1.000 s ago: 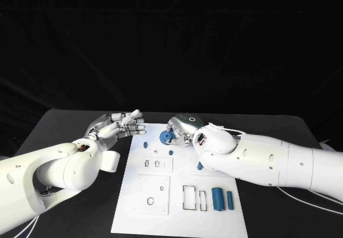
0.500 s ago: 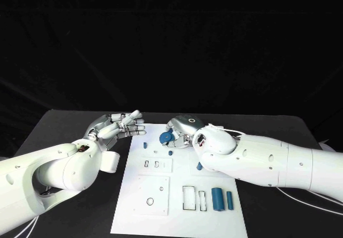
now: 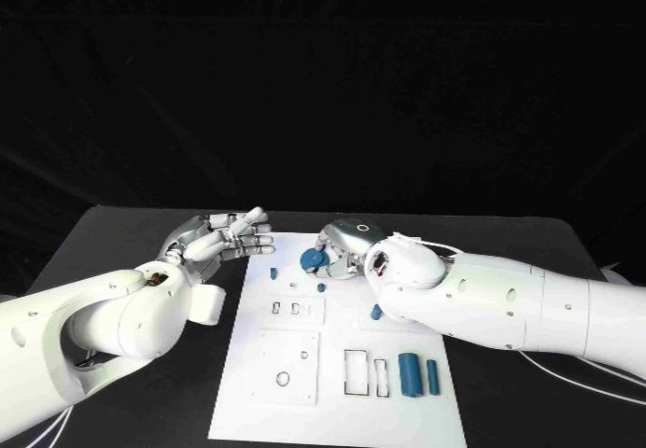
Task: Assemble the parts on the task board
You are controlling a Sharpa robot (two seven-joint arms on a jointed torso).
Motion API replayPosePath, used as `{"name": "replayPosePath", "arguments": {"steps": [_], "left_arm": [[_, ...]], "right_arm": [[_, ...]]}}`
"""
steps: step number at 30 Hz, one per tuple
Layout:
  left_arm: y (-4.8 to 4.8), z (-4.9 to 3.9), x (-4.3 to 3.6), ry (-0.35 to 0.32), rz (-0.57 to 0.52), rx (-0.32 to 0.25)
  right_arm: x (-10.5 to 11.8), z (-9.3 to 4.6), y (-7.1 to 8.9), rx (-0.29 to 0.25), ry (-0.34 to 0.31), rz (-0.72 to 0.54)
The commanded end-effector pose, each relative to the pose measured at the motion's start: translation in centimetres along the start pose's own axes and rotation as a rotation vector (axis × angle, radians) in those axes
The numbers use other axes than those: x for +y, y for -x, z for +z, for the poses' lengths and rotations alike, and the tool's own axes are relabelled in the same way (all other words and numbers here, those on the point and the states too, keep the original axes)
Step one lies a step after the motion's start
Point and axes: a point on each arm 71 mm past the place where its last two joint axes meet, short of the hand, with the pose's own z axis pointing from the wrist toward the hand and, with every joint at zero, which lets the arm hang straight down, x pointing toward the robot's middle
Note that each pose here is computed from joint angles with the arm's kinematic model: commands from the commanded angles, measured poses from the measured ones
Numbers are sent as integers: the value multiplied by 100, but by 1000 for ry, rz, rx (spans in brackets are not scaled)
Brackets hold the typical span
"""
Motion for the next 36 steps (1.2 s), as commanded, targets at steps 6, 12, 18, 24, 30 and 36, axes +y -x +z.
{"name": "replayPosePath", "arguments": {"steps": [6, 12, 18, 24, 30, 36], "left_arm": [[-11, 5, -9, -4, -6, 16], [4, 18, -5, -3, -5, 13], [4, 39, 4, -2, -5, 14], [6, 64, 14, -2, -5, 14], [6, 79, 20, -2, -6, 15], [1, 84, 23, 0, -6, 17]], "right_arm": [[-12, -182, 167, -170, 57, 112], [-240, -425, 334, -157, 39, 183], [-751, -765, 411, -40, -15, 330], [-1147, -1043, 466, -30, -52, 363], [-1421, -1165, 470, -24, -87, 311], [-1579, -1214, 426, -8, -117, 277]]}}
